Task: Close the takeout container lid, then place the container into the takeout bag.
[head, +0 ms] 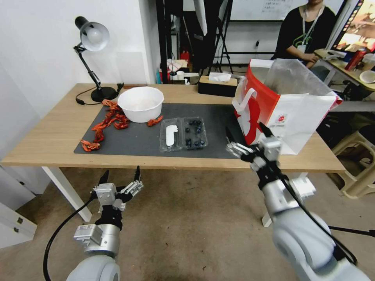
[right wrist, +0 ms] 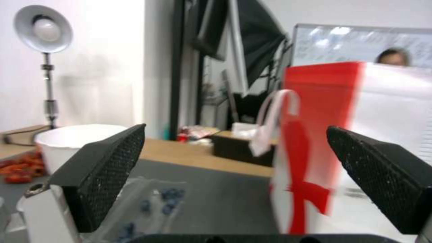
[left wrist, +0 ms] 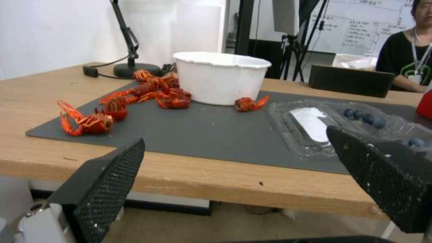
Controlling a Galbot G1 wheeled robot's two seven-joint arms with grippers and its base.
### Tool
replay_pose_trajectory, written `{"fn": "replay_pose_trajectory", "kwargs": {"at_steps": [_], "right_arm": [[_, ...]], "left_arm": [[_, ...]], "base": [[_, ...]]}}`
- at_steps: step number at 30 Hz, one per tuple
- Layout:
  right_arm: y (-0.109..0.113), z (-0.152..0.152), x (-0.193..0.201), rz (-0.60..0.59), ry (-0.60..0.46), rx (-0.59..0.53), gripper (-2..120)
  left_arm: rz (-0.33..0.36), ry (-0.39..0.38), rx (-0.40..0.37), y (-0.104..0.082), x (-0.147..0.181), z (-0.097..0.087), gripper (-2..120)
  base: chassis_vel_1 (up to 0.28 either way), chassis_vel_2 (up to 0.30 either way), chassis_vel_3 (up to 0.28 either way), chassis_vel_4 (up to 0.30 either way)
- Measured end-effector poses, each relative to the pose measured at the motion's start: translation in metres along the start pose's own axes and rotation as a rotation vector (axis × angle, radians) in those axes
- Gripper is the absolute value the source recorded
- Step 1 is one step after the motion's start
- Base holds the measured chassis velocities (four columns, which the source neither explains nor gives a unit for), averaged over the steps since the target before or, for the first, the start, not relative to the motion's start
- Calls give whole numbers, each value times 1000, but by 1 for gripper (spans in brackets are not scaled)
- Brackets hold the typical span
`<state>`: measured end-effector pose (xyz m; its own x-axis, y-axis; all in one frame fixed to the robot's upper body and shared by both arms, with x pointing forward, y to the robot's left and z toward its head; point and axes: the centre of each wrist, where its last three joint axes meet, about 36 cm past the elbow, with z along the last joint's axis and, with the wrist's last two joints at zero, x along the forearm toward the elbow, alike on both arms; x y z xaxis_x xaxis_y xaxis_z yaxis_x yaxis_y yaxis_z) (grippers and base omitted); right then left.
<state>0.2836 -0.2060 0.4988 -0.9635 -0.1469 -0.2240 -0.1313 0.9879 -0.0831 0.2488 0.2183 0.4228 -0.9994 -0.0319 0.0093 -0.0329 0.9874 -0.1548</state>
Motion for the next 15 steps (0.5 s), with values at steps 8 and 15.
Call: {"fn": "replay_pose_trajectory", "kwargs": {"at_steps": [8,15], "right_arm": [[25,34,63,88,41,24,100],[36,67,89,110,121,21,100]], "left_arm": [[-1,0,-2,2,-1,1,100],[-1,-1,-1,3,-1,2,100]], "base": [[0,0,0,0],[0,0,0,0]]}}
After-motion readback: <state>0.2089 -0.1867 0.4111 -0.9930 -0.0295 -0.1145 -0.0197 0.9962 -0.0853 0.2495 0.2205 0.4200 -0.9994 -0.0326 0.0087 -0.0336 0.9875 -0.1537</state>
